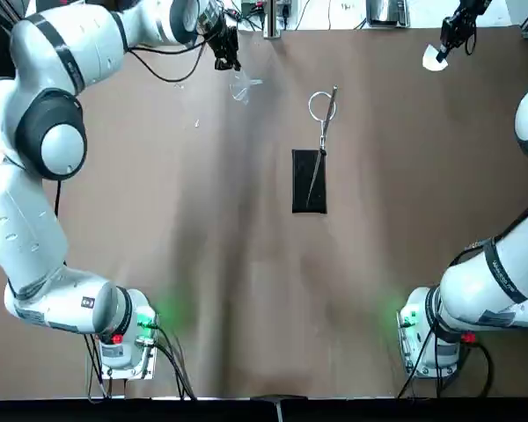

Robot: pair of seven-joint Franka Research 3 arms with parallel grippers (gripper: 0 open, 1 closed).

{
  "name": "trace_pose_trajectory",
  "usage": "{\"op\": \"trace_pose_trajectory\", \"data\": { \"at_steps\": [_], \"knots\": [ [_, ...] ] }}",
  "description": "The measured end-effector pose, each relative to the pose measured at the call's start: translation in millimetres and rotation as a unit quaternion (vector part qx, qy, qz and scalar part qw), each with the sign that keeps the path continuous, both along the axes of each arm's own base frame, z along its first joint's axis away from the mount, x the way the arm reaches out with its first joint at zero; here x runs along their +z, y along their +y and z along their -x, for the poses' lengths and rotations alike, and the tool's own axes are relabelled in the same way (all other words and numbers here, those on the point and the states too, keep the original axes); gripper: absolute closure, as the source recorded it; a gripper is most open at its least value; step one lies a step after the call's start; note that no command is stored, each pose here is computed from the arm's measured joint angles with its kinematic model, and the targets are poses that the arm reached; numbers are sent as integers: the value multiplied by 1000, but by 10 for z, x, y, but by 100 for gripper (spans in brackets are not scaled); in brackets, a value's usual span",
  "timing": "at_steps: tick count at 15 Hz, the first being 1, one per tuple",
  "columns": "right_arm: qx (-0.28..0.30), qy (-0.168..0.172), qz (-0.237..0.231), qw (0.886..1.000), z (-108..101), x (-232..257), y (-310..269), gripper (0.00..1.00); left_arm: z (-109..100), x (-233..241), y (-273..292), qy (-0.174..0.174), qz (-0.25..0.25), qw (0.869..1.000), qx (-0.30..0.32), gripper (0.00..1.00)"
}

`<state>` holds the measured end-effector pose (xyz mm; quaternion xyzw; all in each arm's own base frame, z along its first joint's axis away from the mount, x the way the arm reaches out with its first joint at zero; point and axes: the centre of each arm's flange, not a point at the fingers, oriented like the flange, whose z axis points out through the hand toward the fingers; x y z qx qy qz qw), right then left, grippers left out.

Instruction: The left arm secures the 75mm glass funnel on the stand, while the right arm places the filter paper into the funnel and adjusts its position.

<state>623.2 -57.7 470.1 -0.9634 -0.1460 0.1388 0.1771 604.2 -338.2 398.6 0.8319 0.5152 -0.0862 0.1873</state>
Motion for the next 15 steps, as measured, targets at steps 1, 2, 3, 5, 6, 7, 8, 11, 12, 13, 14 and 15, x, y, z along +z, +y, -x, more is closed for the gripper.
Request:
{"op": "trace_pose_trajectory", "data": {
  "at_steps": [1,2,3,5,6,7,8,11,12,13,14,15],
  "knots": [
    [-5,2,1,1000,2,-1,2,99,80,152,-4,25,-9,1000,5,97],
    [-7,3,2,1000,2,-1,2,99,129,206,-3,40,-15,999,9,97],
    [-8,4,3,1000,2,-1,2,99,174,268,-5,56,-18,998,16,97],
    [-11,5,4,1000,2,-1,3,99,241,437,-12,94,-18,995,32,97],
    [-11,5,4,1000,3,-1,3,99,272,521,-5,113,-22,992,44,97],
    [-11,5,4,1000,3,-2,3,99,297,588,12,129,-25,990,58,97],
    [-11,6,4,1000,5,-2,4,99,313,659,25,141,-23,987,72,97],
    [-10,12,3,1000,20,-10,9,99,388,876,30,164,-12,981,99,97],
    [-10,12,3,1000,21,-10,9,99,429,930,22,173,-10,979,104,97],
    [-10,12,2,1000,22,-11,9,99,469,973,10,182,-8,978,107,97],
    [-10,12,2,1000,23,-11,10,99,510,1023,-9,194,0,975,110,97],
    [-10,13,2,1000,23,-11,10,99,539,1068,-25,207,13,972,113,97]
  ]
}}
